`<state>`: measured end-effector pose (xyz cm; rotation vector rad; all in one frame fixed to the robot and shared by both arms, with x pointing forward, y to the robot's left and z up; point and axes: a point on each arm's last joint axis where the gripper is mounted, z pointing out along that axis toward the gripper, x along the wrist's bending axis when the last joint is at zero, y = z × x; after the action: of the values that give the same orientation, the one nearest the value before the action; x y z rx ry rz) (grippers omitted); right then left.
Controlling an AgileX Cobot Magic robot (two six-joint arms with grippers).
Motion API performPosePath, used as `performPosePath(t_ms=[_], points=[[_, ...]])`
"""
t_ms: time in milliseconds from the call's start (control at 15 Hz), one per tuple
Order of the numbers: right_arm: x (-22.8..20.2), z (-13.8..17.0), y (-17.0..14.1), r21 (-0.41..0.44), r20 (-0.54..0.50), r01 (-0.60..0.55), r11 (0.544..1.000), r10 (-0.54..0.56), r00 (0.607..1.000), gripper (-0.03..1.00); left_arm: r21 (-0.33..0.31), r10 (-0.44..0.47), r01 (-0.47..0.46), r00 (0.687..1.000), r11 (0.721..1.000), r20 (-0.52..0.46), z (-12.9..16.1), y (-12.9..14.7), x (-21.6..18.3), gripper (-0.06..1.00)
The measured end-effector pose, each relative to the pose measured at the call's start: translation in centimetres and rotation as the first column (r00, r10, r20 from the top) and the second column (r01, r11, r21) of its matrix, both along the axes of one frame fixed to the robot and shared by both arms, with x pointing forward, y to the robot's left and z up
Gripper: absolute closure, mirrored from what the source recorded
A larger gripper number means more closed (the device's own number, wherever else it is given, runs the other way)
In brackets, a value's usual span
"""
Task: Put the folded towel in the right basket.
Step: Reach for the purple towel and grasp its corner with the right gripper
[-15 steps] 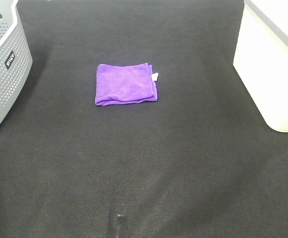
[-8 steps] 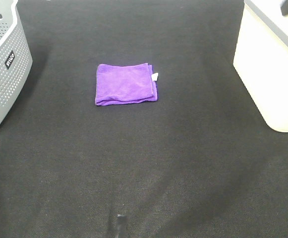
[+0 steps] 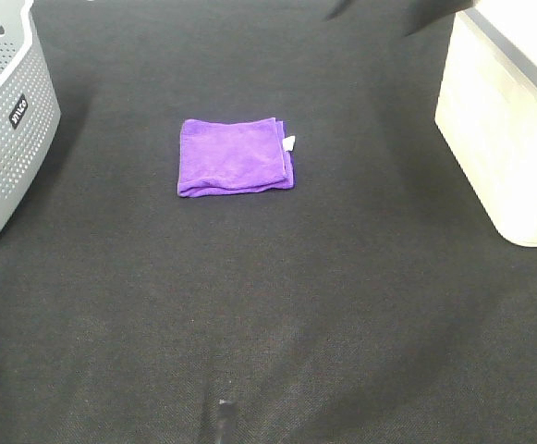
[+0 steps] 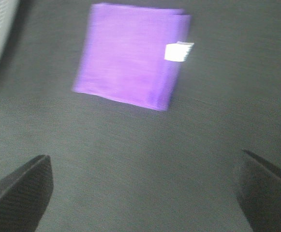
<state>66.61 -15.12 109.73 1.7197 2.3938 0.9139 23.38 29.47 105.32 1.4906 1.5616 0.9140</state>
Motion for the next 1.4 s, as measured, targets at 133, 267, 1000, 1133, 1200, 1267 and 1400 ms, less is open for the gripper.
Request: performPosePath(t_ms=[133,267,1000,1133,1200,1267,1400], points=[[2.7,-3.5,2.2,0.049,-0.074,-0.034,0.998,0.038,0.997,0.02,0.0,0.0,0.0,1.0,1.0,0.0,0.0,0.0,0.0,-0.04],[5.0,-7.7,3.2,0.07,-0.144,-0.043,0.997,0.052,0.988,0.02,0.0,0.0,0.0,1.0,1.0,0.0,0.0,0.0,0.0,-0.04],[9.5,-18.8,3.3,0.139,-0.171,0.125,0.982,-0.101,0.98,0.04,0.019,-0.006,0.006,1.0,1.0,0.0,0.0,0.0,0.0,-0.04],[10.6,-19.1,1.2,0.205,-0.173,0.185,0.961,-0.15,0.973,0.05,0.019,-0.006,0.006,1.0,1.0,0.0,0.0,0.0,0.0,-0.04],[10.9,-19.4,0.7,0.22,-0.181,0.201,0.955,-0.162,0.97,0.05,0.019,-0.006,0.006,1.0,1.0,0.0,0.0,0.0,0.0,-0.04],[10.9,-20.0,0.7,0.229,-0.193,0.202,0.952,-0.159,0.968,0.05,0.022,-0.004,0.004,1.0,1.0,0.0,0.0,0.1,0.0,-0.04],[10.5,-21.9,1.1,0.226,-0.243,0.183,0.957,-0.127,0.962,0.05,0.023,-0.004,0.004,1.0,1.0,0.0,0.0,0.1,0.0,-0.04]])
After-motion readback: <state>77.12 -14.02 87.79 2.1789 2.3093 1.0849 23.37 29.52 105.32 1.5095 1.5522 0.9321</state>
